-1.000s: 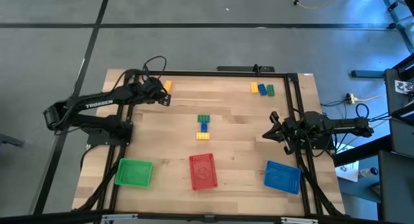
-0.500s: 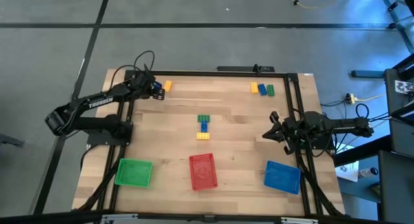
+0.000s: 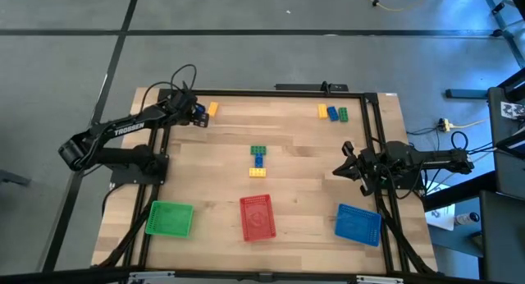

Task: Sort & place blocks by color
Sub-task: Put the top left blue game piece into the red bin

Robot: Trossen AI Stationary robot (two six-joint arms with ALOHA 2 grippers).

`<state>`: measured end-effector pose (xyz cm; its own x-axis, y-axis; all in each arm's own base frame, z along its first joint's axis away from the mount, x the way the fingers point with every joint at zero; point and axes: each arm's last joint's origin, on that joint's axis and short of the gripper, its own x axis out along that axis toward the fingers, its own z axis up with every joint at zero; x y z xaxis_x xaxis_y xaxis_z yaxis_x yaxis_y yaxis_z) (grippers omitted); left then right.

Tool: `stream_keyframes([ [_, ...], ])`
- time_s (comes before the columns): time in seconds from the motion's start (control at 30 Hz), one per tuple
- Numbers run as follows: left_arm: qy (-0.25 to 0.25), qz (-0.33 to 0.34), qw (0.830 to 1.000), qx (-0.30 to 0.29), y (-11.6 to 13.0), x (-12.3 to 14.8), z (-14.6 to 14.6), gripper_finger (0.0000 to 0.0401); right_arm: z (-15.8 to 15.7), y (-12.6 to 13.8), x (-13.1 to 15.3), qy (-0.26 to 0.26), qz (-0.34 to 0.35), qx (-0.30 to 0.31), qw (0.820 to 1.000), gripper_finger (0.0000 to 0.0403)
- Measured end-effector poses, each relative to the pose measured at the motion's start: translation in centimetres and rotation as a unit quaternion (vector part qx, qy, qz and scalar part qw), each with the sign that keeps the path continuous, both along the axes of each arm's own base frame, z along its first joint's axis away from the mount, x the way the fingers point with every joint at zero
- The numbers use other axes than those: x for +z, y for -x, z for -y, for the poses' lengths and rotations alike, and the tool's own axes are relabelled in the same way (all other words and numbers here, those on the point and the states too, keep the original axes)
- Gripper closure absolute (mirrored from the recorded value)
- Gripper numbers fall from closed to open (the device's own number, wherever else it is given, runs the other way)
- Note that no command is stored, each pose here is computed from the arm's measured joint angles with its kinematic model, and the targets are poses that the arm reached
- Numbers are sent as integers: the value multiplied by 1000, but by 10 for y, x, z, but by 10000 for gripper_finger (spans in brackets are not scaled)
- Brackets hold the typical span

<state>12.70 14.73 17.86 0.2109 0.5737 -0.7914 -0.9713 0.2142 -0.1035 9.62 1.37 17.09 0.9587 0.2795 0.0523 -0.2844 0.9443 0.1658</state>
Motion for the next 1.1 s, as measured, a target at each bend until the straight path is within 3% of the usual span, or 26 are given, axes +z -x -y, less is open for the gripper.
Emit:
stream_keyframes([
  [0.47,-60,26,997,-30,-7,8,-8,198,0,0,0,0,0,0,1000,383],
  [1.1,-59,71,994,-58,-12,12,-9,200,0,0,0,0,0,0,1000,383],
])
